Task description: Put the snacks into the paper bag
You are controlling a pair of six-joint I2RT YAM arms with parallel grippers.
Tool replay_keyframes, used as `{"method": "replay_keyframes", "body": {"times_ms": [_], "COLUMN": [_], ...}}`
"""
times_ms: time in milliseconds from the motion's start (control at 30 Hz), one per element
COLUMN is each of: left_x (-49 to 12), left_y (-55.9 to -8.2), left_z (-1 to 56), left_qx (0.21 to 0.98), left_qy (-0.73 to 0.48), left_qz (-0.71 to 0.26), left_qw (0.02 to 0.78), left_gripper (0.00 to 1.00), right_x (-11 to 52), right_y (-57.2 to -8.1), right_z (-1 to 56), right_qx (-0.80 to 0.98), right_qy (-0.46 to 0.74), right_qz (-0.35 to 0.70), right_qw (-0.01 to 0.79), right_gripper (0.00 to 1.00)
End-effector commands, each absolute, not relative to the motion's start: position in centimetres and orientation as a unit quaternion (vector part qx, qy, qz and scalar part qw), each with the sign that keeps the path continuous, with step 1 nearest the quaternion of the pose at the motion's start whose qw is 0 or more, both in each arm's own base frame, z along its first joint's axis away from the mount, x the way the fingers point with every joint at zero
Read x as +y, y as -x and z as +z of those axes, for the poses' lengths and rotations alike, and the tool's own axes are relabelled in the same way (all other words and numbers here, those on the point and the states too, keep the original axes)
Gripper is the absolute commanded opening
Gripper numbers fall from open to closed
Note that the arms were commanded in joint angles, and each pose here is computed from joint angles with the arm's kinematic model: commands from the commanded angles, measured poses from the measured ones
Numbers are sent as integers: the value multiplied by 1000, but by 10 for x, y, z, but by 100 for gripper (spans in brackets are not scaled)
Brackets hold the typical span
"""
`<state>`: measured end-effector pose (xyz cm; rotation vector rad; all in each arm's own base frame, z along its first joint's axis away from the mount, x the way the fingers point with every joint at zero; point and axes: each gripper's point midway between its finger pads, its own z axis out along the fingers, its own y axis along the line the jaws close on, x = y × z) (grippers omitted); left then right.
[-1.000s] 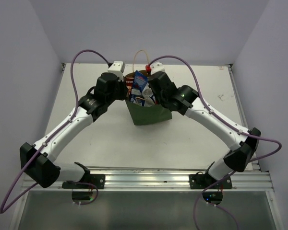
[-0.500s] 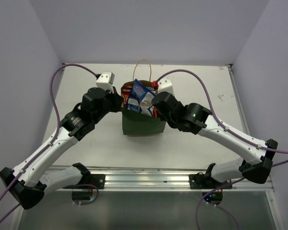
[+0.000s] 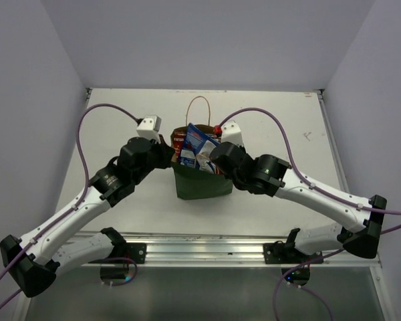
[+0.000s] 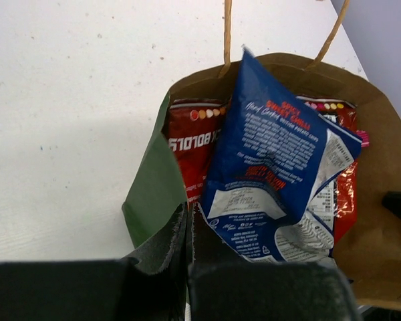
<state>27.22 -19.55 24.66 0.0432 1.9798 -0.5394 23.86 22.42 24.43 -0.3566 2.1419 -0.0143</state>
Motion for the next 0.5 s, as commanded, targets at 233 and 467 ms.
{"method": "replay_keyframes", "body": {"times_ms": [233, 467], "left_x": [-205, -204], "left_y": [-278, -274], "left_z": [328, 264], "left_qx": [786, 821], "left_qy": [-26, -28], "left_qz": [-214, -189], "left_qw": [580, 539], "left_gripper": [0, 0], "right_x": [205, 209], "right_y": [-238, -230], "right_z": [311, 247], "right_qx": [845, 870], "right_qy": [111, 120], "right_qz": [-6, -20], "right_qw": [522, 477], "right_gripper": [0, 0]}}
